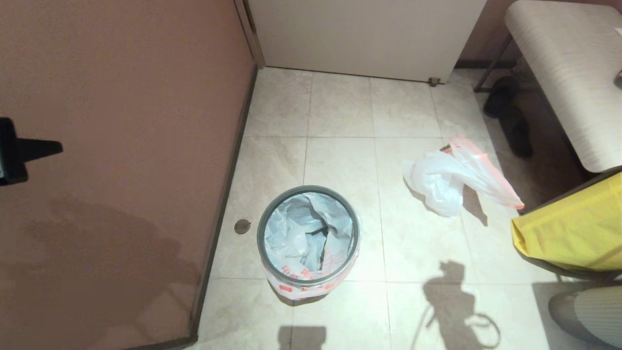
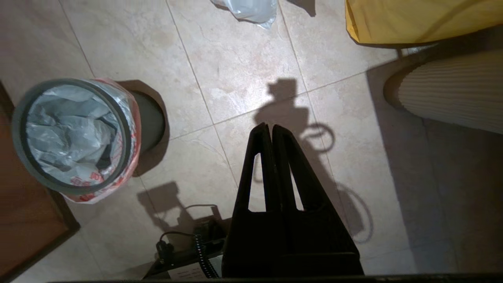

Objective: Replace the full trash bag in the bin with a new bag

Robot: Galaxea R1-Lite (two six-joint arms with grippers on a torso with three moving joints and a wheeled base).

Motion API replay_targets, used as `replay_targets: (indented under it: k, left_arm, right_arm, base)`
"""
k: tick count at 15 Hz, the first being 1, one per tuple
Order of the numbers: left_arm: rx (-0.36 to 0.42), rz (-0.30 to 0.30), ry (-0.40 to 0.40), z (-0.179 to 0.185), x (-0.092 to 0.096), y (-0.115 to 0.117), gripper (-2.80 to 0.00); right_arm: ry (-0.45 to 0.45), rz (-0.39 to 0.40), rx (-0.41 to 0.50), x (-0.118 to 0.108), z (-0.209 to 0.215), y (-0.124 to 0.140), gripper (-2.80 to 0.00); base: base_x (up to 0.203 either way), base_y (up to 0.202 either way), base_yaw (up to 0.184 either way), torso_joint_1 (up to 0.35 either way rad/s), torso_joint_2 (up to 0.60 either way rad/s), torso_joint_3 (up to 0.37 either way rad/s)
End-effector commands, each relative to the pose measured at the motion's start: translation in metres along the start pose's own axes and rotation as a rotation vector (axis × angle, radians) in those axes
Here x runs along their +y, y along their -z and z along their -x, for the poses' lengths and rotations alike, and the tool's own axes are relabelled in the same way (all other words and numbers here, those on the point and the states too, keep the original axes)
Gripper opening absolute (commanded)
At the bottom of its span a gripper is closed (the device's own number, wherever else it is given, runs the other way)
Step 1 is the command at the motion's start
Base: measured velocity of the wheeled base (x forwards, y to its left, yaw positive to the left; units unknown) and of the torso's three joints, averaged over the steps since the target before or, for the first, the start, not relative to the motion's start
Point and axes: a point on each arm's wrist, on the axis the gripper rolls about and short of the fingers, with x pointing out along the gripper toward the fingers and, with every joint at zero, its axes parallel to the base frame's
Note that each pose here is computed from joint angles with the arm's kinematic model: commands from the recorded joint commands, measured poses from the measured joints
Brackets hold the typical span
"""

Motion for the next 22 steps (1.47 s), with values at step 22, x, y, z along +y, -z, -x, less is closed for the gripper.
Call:
replay_targets:
  k: [22]
  left_arm:
    - [-0.253,0.070,0.040,0.122,0.022,0.176,-2.80]
  right_arm:
    - [-0.182,-0.075,-0.267,-0.089,0.133,0.152,-2.80]
  base:
    - [0.000,0.000,0.000,0.000,0.00,0.000]
